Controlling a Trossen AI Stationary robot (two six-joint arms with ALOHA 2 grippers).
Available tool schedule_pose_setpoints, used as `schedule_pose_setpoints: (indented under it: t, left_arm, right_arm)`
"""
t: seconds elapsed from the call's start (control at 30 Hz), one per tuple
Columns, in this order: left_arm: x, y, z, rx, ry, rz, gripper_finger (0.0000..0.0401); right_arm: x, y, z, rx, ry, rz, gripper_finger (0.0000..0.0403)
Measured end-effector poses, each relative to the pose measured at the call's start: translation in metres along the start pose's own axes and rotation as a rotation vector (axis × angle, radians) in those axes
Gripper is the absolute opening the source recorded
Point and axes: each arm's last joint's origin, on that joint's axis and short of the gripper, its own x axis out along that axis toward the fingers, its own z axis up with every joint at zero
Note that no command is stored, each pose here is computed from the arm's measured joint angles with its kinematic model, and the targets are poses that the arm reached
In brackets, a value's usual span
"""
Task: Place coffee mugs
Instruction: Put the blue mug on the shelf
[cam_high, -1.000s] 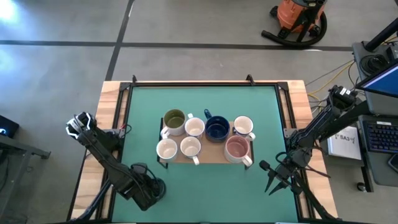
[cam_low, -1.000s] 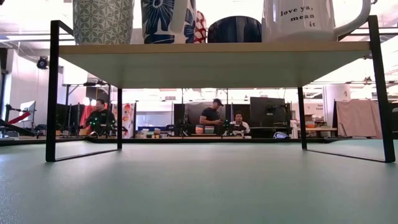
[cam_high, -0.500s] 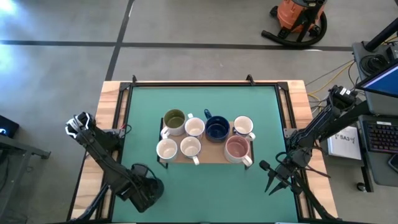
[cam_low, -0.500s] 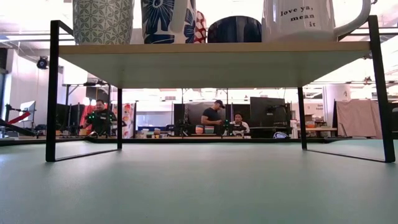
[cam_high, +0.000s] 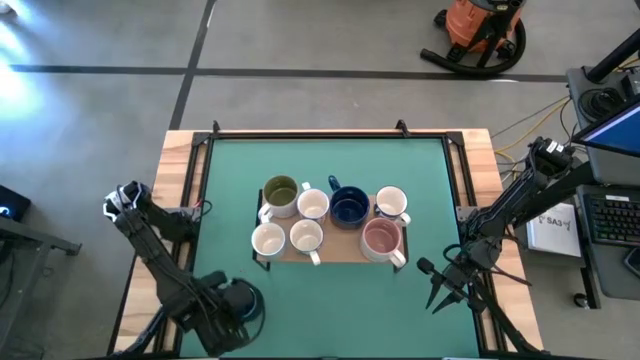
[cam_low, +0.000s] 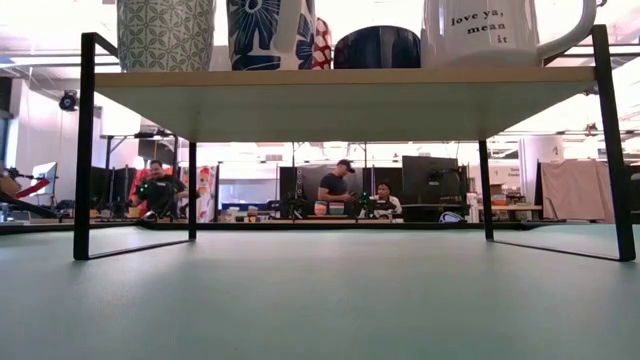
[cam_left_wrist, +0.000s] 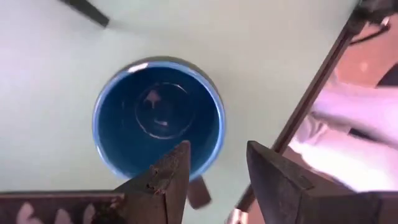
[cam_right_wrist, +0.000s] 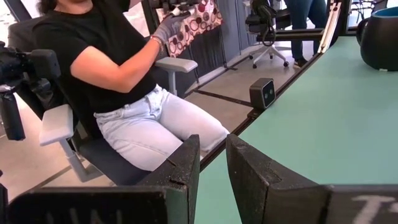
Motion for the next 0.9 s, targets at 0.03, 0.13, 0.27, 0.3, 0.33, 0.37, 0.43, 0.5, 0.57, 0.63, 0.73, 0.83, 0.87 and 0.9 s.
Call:
schedule_pose_setpoints:
  t: [0.03,0.13,0.27,0.3,0.33,0.37,0.43,0.5,0.57,0.63,0.73,0.83,0.87,0.9]
  left_arm:
    - [0.003,0.001,0.000,0.027,0.000,0.003,0.0141]
    - [0.013,0.002,0.000,0.061,0.003,-0.006,0.0141]
    - [0.019,0.000,0.000,0.079,0.008,-0.050,0.0141]
    - [0.019,-0.001,0.000,0.079,0.008,-0.053,0.0141]
    - [0.019,0.000,0.000,0.079,0.008,-0.051,0.0141]
    - [0.022,0.000,-0.001,0.081,0.010,-0.042,0.0141]
    - [0.029,-0.001,-0.002,0.091,0.021,-0.017,0.0141]
    - [0.041,-0.003,-0.004,0.114,0.060,0.021,0.0141]
    - [0.052,-0.005,-0.005,0.131,0.090,0.050,0.0141]
    - [0.062,-0.007,-0.007,0.136,0.104,0.078,0.0140]
    - [0.071,-0.010,-0.008,0.137,0.115,0.097,0.0127]
    - [0.075,-0.019,-0.007,0.153,0.117,0.087,0.0092]
    - [0.075,-0.022,-0.006,0.166,0.119,0.081,0.0075]
    - [0.075,-0.025,-0.005,0.183,0.118,0.072,0.0056]
  right_arm:
    - [0.000,0.000,0.000,0.001,0.000,0.000,0.0068]
    - [0.000,0.000,0.000,0.000,0.000,0.000,0.0068]
    - [0.000,0.000,0.000,0.000,0.000,0.000,0.0068]
    - [0.000,0.000,0.000,0.000,0.000,0.000,0.0068]
    - [0.000,0.000,0.000,0.000,0.000,0.000,0.0068]
    - [0.000,0.000,0.000,0.000,0.000,0.000,0.0068]
    - [0.000,0.000,0.000,0.000,0.000,0.000,0.0068]
    - [0.000,0.000,0.000,0.000,0.000,0.000,0.0068]
    - [0.000,0.000,0.000,0.000,0.002,-0.001,0.0068]
    - [0.000,0.000,0.000,0.000,0.002,0.000,0.0068]
    - [0.000,0.000,0.000,0.000,0.001,0.000,0.0068]
    - [0.000,0.000,0.000,-0.001,0.002,0.000,0.0068]
    - [0.000,0.000,0.000,0.000,0.002,0.000,0.0068]
    - [0.000,0.000,0.000,0.000,0.002,-0.001,0.0068]
